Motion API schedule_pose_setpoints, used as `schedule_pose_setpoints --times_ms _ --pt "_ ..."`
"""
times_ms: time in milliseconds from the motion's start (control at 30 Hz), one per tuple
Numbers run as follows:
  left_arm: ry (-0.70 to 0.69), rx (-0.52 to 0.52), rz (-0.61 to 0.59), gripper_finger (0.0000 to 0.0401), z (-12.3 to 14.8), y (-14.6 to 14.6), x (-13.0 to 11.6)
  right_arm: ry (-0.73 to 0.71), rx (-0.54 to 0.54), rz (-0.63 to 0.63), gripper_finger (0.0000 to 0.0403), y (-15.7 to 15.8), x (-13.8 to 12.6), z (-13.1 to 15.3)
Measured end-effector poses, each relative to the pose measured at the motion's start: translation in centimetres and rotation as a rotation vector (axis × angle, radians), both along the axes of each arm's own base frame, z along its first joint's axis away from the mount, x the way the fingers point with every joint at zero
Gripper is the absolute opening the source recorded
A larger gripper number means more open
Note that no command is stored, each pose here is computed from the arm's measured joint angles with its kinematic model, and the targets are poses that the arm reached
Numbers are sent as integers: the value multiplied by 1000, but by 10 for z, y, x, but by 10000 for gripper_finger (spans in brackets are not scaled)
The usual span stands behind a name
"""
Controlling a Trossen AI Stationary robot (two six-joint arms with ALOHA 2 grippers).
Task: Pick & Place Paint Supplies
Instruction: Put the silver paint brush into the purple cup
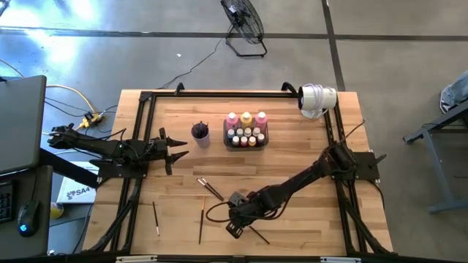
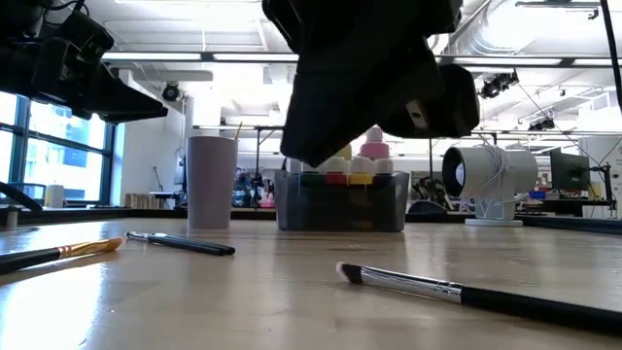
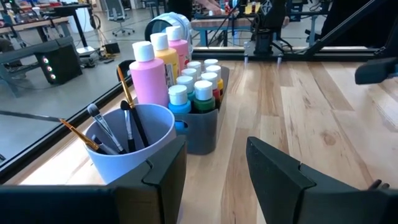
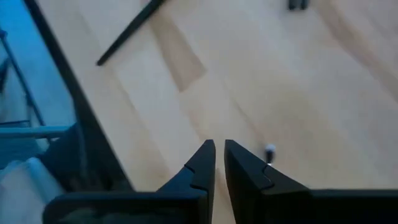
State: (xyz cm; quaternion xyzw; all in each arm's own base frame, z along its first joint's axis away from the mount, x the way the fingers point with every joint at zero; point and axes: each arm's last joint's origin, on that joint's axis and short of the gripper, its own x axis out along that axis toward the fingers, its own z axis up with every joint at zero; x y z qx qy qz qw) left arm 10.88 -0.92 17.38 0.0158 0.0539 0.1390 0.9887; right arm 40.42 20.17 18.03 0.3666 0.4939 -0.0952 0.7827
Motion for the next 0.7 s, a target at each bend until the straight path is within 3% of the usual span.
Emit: schedule_pose_setpoints --times_ms 267,533,700 --pt "0 0 0 165 0 0 0 53 -40 -33 25 1 -1 -1" --pt "3 2 2 165 0 0 0 159 -100 51 5 11 14 -12" --pt "4 2 4 165 0 0 0 161 -157 24 5 9 15 4"
